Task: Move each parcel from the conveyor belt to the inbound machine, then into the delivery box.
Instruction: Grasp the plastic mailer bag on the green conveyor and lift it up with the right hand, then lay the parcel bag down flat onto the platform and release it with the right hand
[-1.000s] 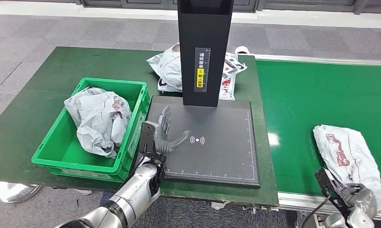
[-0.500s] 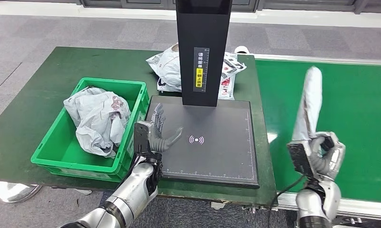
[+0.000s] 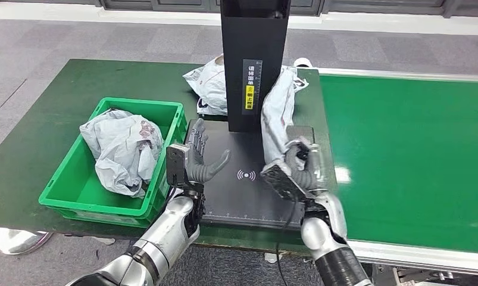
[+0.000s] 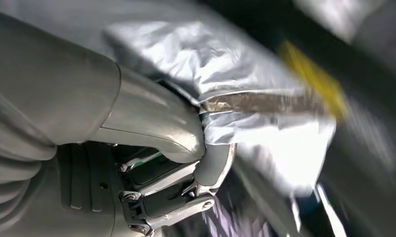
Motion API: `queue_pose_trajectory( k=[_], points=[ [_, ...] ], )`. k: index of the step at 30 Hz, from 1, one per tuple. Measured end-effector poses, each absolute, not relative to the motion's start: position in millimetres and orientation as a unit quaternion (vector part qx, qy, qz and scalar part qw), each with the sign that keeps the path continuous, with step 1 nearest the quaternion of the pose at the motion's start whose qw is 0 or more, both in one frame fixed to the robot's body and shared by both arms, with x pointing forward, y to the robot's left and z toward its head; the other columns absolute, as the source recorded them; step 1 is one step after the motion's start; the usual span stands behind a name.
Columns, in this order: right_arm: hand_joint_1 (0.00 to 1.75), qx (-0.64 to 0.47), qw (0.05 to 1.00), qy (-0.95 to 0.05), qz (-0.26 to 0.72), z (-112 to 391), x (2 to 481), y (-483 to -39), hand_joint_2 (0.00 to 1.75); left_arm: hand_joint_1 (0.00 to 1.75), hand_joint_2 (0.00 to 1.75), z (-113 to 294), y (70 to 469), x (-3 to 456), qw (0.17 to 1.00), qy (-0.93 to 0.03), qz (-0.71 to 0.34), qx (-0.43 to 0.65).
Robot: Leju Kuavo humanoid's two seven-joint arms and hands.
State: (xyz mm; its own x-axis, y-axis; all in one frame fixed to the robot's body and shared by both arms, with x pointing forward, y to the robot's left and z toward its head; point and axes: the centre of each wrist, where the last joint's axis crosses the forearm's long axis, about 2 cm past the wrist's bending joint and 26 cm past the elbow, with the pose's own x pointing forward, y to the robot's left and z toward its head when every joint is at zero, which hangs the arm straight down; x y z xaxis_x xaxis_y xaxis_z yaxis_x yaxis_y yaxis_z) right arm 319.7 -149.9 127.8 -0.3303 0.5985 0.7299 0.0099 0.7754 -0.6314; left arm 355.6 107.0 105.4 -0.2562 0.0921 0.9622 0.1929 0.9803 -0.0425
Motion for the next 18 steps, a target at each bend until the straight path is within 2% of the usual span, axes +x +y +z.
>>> queue_pose_trajectory(
  k=[1, 6, 15, 18],
  points=[
    [0.24, -0.194, 0.559, -0.747, 0.304, 123, 320, -145, 1.75, 0.00, 1.75, 106, 107, 356, 0.603, -0.792, -0.041, -0.090],
    [0.24, -0.201, 0.602, -0.642, 0.430, 90, 315, -133, 1.75, 0.00, 1.75, 107, 108, 358, 0.602, -0.793, -0.038, -0.090],
    [0.24, -0.202, 0.608, -0.611, 0.465, 76, 316, -134, 1.75, 0.00, 1.75, 108, 110, 358, 0.601, -0.794, -0.038, -0.088],
    [0.07, -0.203, 0.607, -0.609, 0.469, 76, 317, -134, 1.75, 0.00, 1.75, 108, 111, 359, 0.601, -0.794, -0.038, -0.088]
  ],
)
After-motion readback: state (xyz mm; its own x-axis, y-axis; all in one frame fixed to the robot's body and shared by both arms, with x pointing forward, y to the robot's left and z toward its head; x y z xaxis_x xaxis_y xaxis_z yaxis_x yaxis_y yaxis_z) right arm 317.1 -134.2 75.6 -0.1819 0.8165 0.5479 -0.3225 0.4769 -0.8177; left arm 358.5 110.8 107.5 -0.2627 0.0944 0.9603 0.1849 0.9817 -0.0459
